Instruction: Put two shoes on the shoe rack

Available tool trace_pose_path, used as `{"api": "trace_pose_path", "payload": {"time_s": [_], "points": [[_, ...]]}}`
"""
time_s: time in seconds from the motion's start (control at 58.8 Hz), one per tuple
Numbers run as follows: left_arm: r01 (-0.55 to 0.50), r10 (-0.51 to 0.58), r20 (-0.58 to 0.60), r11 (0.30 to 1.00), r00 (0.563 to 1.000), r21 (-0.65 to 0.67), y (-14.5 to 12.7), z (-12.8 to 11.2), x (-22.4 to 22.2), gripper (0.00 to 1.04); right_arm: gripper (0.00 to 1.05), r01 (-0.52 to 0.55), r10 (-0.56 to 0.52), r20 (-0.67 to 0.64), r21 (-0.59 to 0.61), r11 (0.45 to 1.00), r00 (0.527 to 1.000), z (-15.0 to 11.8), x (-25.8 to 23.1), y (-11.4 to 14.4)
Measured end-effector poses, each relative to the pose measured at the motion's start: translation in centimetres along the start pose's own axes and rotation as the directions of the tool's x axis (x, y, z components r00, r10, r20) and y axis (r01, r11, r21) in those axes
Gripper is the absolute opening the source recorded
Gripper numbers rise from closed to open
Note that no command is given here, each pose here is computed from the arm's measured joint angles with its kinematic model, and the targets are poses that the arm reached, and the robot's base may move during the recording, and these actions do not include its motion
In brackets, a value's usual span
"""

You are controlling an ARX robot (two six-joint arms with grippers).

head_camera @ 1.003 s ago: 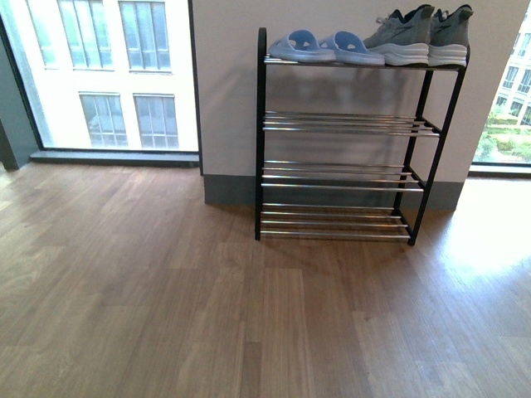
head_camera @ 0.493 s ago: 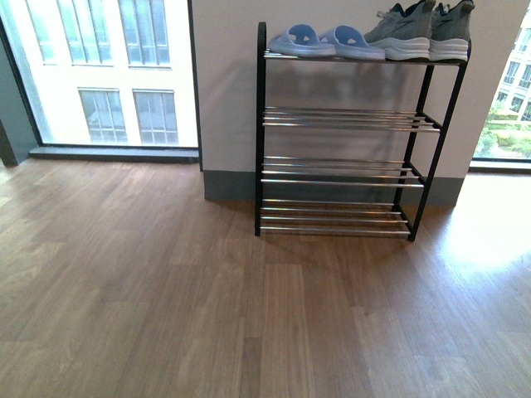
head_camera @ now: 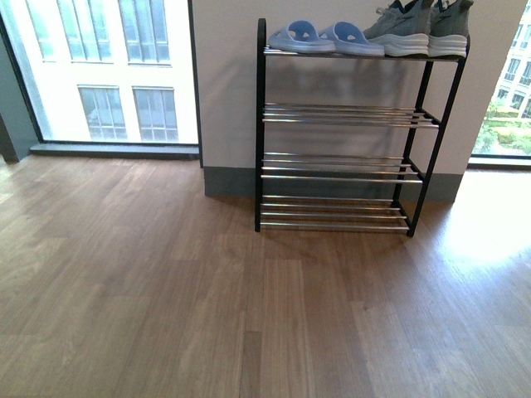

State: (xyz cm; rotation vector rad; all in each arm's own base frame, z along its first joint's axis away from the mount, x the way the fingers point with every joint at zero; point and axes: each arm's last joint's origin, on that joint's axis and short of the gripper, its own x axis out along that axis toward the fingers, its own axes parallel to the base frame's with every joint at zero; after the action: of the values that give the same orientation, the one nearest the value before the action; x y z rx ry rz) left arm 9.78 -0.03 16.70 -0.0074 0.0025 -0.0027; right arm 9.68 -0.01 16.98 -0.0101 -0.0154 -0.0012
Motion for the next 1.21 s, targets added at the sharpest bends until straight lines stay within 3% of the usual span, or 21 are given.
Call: {"api": "trace_pose_path", "payload": {"time_s": [1.207], "points": [[0.000,0.000,0.000,1.000,1.000,0.000,0.00,0.00,0.00,0.95,0.95,0.000,0.000,0.000,0.000,1.000,1.000,0.00,0.00,0.00]]}}
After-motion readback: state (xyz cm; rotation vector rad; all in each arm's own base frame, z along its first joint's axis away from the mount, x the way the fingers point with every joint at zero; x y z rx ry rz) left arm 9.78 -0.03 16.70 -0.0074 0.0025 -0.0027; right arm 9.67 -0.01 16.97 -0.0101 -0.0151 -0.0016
